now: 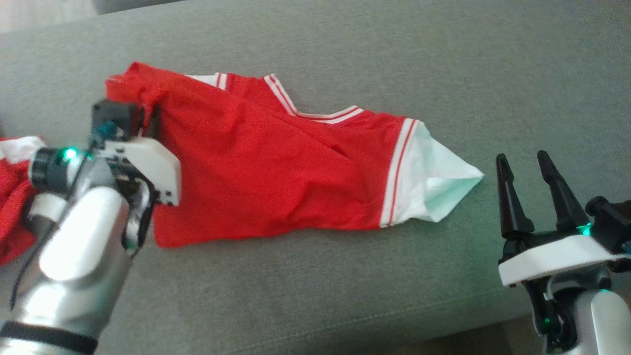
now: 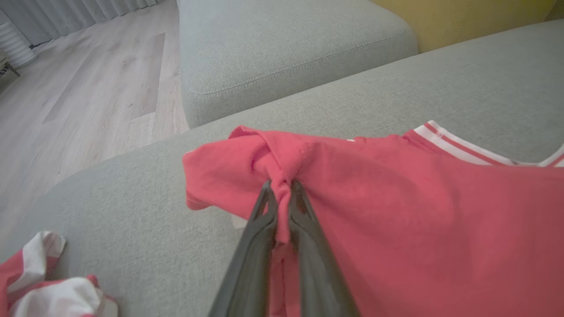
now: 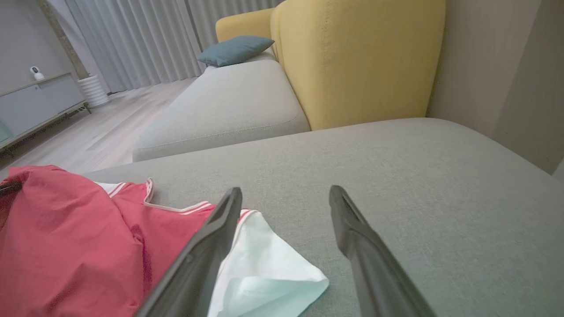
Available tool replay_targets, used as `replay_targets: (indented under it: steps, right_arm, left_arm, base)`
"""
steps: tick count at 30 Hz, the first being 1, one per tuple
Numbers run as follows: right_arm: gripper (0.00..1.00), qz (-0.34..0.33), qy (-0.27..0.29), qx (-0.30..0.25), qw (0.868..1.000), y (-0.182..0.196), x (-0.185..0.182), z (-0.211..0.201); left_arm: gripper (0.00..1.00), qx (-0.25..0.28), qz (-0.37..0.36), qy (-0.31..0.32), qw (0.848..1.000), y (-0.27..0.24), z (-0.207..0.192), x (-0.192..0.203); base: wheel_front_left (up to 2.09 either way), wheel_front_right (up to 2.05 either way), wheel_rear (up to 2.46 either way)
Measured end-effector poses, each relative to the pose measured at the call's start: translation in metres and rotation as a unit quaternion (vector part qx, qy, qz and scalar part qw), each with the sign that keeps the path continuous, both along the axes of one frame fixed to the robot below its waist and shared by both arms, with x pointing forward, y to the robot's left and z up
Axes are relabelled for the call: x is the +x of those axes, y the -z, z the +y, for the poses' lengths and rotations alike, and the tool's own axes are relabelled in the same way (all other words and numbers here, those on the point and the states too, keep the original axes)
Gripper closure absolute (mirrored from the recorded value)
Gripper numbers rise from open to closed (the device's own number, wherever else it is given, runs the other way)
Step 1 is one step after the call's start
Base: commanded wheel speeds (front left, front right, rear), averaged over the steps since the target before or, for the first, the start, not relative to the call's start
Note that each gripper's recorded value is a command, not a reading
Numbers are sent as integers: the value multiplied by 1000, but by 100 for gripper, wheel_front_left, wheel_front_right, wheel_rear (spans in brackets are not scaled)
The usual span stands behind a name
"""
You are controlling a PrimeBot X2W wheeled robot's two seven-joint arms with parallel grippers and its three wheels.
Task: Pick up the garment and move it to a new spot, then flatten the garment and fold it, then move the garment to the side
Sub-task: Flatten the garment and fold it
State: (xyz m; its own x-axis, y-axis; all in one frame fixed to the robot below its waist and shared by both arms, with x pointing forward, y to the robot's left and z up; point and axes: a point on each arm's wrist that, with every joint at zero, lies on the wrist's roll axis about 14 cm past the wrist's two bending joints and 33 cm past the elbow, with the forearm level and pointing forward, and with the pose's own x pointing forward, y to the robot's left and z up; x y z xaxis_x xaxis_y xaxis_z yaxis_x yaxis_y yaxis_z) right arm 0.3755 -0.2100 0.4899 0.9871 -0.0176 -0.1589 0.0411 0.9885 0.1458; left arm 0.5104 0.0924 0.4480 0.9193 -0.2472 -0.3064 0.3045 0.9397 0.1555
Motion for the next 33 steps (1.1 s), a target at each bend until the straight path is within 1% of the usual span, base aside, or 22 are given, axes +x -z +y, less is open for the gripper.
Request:
replay_targets:
  steps: [3,4,5,6,9,11,13,16,25,28,33]
  right_arm:
    - [0,1,14,-2,1000,1,-4,-8]
    - [0,0,17,-1,1000,1,-4,-10]
    - [0,-4,20,-1,1000,-1,-4,-13]
    - [0,-7,23,-2,1000,-3,-4,-14]
    - [0,-8,29,-4,1000,-3,-6,-18]
    - [0,-11,26,-3,1000,-4,-6,-16]
    - [0,-16,21,-3,1000,-7,-4,-13]
    - [0,-23,12,0,1000,-11,-1,-7]
    - [0,-38,-23,-2,999,-24,2,14]
    - [0,-28,-33,2,999,-19,-5,21]
    - [0,-19,-51,3,999,-17,-12,33]
  left_arm:
    - [100,-1,13,0,1000,7,-2,12]
    - [92,-4,23,-2,1000,12,-2,14]
    - [48,-8,34,-5,999,18,-2,15]
    - [0,-14,45,-8,999,23,-2,15]
    - [0,-37,53,-12,998,28,-8,13]
    - [0,-64,14,-26,998,16,-8,14]
    - [0,-77,-27,-38,996,4,-3,11]
    - [0,-94,-71,-59,991,-9,5,-3]
    - [0,-105,-166,-101,975,-57,33,-60]
    - [0,-101,-174,-114,973,-61,42,-84]
    - [0,-92,-161,-129,974,-53,51,-119]
  base:
    - [0,0,0]
    - [0,0,0]
    - [0,0,0]
    - [0,0,0]
    - [0,0,0]
    - [0,0,0]
    - [0,0,0]
    - [0,0,0]
    - [0,0,0]
    - [0,0,0]
    - [0,0,0]
